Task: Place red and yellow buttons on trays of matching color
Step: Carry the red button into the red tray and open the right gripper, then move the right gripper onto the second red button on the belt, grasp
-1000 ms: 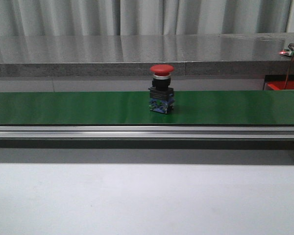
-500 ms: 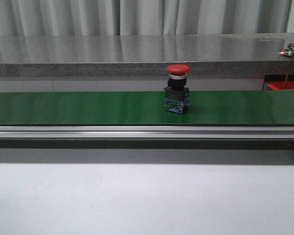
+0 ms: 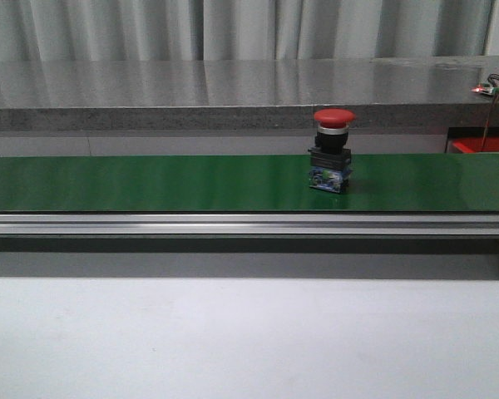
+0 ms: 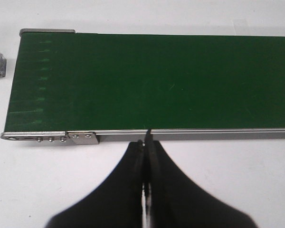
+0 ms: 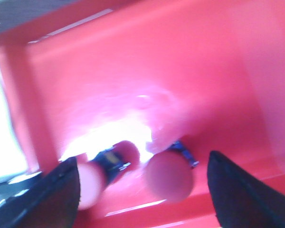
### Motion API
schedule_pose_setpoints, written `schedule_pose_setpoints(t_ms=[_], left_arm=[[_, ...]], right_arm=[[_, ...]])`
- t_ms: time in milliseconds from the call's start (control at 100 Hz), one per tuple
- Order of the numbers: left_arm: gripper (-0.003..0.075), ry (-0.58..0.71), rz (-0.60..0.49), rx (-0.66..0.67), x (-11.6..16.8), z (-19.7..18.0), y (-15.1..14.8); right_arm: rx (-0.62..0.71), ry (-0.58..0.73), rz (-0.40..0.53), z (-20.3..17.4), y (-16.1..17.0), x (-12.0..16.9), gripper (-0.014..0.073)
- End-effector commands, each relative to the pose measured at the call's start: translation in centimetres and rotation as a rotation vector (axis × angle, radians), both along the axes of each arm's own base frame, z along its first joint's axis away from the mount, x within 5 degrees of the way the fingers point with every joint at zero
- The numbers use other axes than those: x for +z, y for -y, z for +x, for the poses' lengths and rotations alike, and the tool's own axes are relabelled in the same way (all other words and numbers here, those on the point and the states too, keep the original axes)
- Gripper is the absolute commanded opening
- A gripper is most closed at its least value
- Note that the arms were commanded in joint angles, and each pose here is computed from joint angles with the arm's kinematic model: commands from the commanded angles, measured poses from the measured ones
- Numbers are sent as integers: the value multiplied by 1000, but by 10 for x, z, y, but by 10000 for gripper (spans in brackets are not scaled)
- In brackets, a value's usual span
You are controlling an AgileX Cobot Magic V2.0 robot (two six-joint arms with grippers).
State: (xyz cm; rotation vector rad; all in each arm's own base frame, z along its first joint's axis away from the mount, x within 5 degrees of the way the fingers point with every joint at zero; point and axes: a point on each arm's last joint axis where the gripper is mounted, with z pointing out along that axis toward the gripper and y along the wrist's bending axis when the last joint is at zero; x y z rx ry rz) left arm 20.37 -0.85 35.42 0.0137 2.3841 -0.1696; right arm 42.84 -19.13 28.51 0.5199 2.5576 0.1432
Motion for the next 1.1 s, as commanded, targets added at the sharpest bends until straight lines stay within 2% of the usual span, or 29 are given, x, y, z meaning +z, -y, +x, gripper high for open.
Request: schedule_pose_setpoints(t_ms=[0,260,540,750,870,1090], left_arm=[[-19,87,-19,2,14,1,2],[-19,87,-19,2,14,1,2],[-19,87,-19,2,14,1,2],[-20,87,-19,2,14,1,2],[-20,87,-19,2,14,1,2],[-20,87,-19,2,13,1,2]], right_arm=[[62,124,-41,-10,-27,59,558],[299,73,-24,-19,-118,89,556],[444,85,-47,-54,-182,106,556],[541,93,-51,-75,-219,93,556],[627,53,-50,-79,-244,70,556],[676,60,-47,-81,-268,52,556]])
